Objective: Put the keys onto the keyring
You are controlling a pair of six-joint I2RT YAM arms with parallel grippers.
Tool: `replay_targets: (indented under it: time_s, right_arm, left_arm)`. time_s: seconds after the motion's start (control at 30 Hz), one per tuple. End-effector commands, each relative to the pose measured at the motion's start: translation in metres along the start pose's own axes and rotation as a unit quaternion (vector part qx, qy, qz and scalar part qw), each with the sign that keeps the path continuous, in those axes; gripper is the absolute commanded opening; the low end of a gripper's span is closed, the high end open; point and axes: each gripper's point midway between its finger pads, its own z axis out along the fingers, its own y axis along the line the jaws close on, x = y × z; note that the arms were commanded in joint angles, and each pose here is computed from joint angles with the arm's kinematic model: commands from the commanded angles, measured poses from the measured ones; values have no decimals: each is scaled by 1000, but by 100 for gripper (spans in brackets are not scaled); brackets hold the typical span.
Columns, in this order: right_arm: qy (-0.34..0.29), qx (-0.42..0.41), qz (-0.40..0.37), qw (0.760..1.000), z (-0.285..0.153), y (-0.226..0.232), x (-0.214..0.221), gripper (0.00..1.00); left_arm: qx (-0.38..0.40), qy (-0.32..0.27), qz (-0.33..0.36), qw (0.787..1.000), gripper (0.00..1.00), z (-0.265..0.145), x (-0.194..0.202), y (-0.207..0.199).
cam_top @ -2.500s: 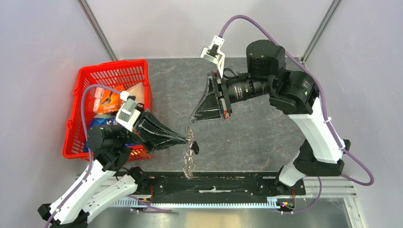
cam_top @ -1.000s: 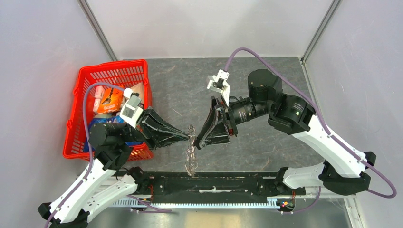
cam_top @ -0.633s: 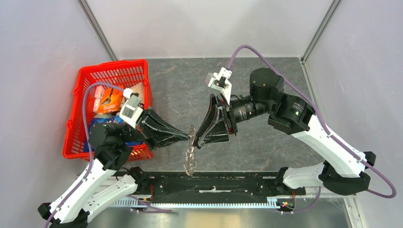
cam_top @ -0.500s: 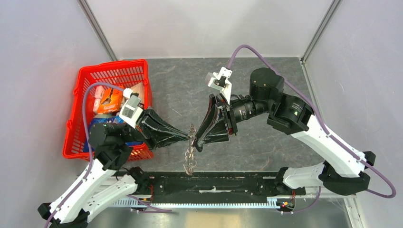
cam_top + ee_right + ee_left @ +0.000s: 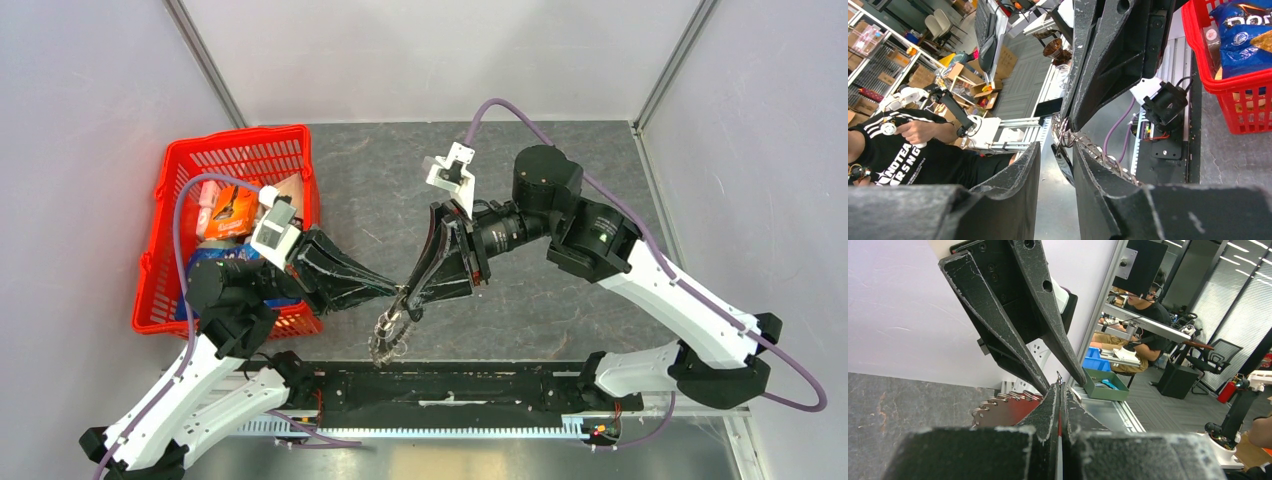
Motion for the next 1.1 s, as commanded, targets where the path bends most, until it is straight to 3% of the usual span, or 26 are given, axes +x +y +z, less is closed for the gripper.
replay_targets:
  time_s: [0.0,0.27,0.3,0.4,0.9,1.07]
  right_arm:
    - [-7,-23,-9,1000,3,4,-5,35]
    - [-4,-25,-4,1000,6,-1,-2,26]
    - [-4,-25,-2,1000,6,-1,-2,22]
    - [-4,-23,1,1000,6,0,-2,0]
    - [60,99,43,992,-8,-13,-17,0]
    - [51,85,29,995,-14,9,-30,0]
  left_arm:
    - [17,-30,36,999,2,2,-25,-18]
    - [17,-31,36,999,2,2,-26,-18]
    - [17,-31,36,999,2,2,-26,-18]
    - [17,-30,36,999,2,2,-25,-19]
    - [61,11,46,997,2,-5,-9,-36]
    - [63,11,51,997,2,-6,-10,-38]
